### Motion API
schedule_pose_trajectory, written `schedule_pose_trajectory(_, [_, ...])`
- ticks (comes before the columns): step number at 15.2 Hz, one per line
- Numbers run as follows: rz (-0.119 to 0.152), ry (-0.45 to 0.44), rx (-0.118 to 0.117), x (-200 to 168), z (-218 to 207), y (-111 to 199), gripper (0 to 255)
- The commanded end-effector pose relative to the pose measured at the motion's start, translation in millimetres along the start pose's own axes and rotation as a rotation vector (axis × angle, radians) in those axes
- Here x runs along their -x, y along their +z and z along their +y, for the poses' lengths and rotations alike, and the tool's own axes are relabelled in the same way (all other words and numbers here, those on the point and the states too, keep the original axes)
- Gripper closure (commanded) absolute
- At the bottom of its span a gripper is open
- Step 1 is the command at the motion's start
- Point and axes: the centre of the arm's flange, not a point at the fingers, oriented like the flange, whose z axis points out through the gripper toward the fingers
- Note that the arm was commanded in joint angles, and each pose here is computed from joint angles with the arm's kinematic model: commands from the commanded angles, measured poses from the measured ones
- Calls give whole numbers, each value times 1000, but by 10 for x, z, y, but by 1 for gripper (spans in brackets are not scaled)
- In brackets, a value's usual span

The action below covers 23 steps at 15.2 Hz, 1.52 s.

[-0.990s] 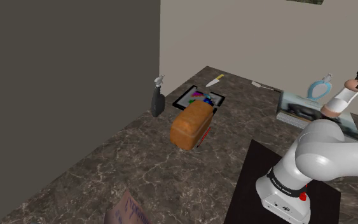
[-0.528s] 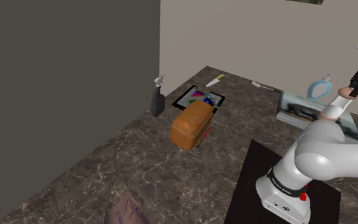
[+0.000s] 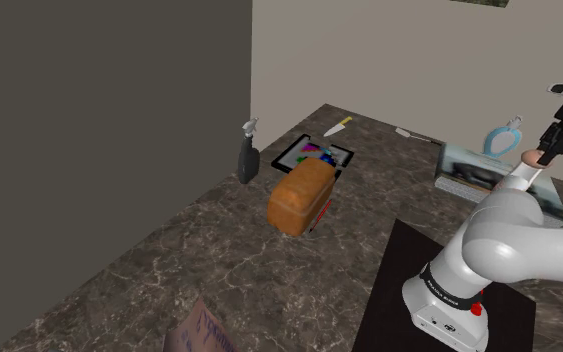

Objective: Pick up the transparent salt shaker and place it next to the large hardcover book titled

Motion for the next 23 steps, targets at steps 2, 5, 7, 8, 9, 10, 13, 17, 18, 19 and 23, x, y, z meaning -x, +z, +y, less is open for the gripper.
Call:
schedule_pose_trajectory(2, [0, 0, 0, -16, 11, 148, 255])
schedule_pose_trajectory(5, [0, 0, 0, -16, 37, 304, 255])
schedule_pose_trajectory(7, [0, 0, 0, -16, 55, 408, 255])
schedule_pose_trajectory(8, [0, 0, 0, -16, 64, 460, 255])
schedule_pose_trajectory(9, [0, 0, 0, -16, 73, 512, 255])
schedule_pose_trajectory(10, [0, 0, 0, -17, 81, 564, 255])
schedule_pose_trajectory(13, [0, 0, 0, -17, 108, 720, 255])
schedule_pose_trajectory(17, [0, 0, 0, -17, 143, 929, 255])
schedule_pose_trajectory(18, [0, 0, 0, -17, 152, 981, 255])
schedule_pose_trajectory(19, [0, 0, 0, -18, 166, 1067, 255])
schedule_pose_trajectory(23, [0, 0, 0, -18, 166, 1067, 255])
